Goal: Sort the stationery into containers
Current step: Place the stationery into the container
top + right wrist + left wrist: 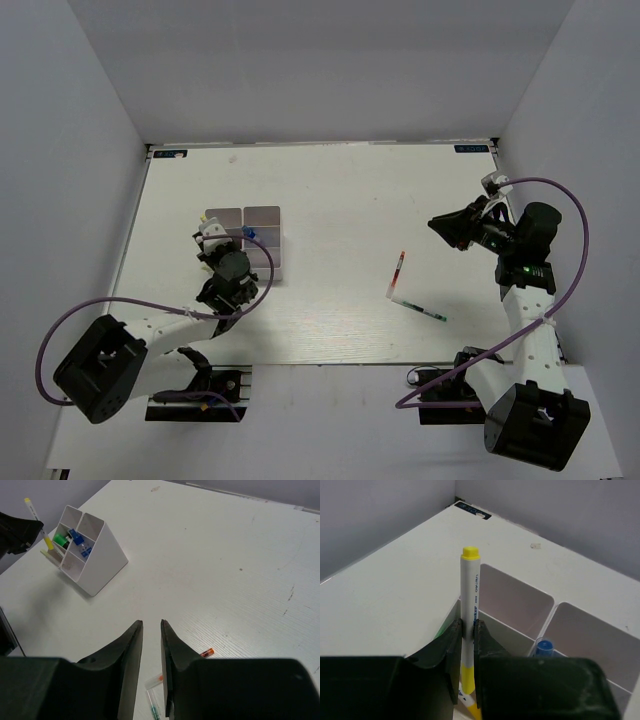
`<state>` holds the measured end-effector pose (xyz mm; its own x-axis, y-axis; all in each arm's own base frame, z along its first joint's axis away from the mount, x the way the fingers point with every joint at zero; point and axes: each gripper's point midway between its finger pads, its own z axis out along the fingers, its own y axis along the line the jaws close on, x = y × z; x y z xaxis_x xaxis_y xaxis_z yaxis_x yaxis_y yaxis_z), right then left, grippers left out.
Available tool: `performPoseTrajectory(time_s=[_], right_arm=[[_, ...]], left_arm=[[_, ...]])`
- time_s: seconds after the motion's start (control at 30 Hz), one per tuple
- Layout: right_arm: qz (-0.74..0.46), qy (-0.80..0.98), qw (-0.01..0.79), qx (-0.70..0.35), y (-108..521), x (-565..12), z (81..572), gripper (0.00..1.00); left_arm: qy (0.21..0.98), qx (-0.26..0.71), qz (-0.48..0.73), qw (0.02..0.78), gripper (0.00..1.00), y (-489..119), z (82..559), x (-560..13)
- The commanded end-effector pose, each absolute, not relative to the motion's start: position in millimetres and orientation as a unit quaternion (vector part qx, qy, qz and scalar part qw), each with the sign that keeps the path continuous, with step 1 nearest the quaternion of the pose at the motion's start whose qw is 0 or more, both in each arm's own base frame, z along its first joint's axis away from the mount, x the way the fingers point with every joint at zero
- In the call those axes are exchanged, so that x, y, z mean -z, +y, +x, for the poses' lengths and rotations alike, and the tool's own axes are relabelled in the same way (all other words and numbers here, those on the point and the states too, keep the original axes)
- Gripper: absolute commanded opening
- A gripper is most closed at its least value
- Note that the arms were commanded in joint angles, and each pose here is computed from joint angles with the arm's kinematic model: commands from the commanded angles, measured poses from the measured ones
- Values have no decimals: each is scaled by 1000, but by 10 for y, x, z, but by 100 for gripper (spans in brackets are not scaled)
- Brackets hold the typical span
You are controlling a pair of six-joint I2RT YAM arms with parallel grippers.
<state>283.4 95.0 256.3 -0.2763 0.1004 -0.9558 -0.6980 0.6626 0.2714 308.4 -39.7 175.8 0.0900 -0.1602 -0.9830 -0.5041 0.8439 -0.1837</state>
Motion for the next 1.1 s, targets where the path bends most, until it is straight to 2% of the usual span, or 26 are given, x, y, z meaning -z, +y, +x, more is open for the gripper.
performPoseTrajectory(time_s=[0.0,0.3,0.47,0.5,0.57,0.6,0.67,0.9,0.97,1.07], right_arm=[[-226,702,577,-350,956,-2632,2808,27],[-224,703,579,-348,945,-2635,2812,28],[-226,702,577,-351,954,-2632,2810,31],[-225,703,577,-350,947,-2632,2816,31],[-226,702,577,-351,957,-2634,2805,33],[-226,702,578,-349,946,-2637,2811,33],[-227,702,577,-351,954,-2633,2802,33],[-227,702,579,-347,943,-2640,2802,34],[-227,702,578,-348,944,-2635,2801,34],[-229,702,579,-347,942,-2639,2805,41]], left_arm=[[661,-134,-262,690,0,-336,3101,-1663],[676,-132,-262,676,0,-347,3114,-1489],[685,-129,-272,664,14,-342,3083,-1355],[684,-126,-275,664,21,-345,3085,-1355],[686,-119,-278,662,26,-368,3097,-1345],[691,-126,-272,657,33,-358,3083,-1313],[692,-120,-273,657,39,-384,3103,-1328],[693,-92,-275,660,50,-474,3129,-1449],[692,-81,-273,663,57,-529,3144,-1565],[703,-42,-254,663,67,-664,3183,-1753]])
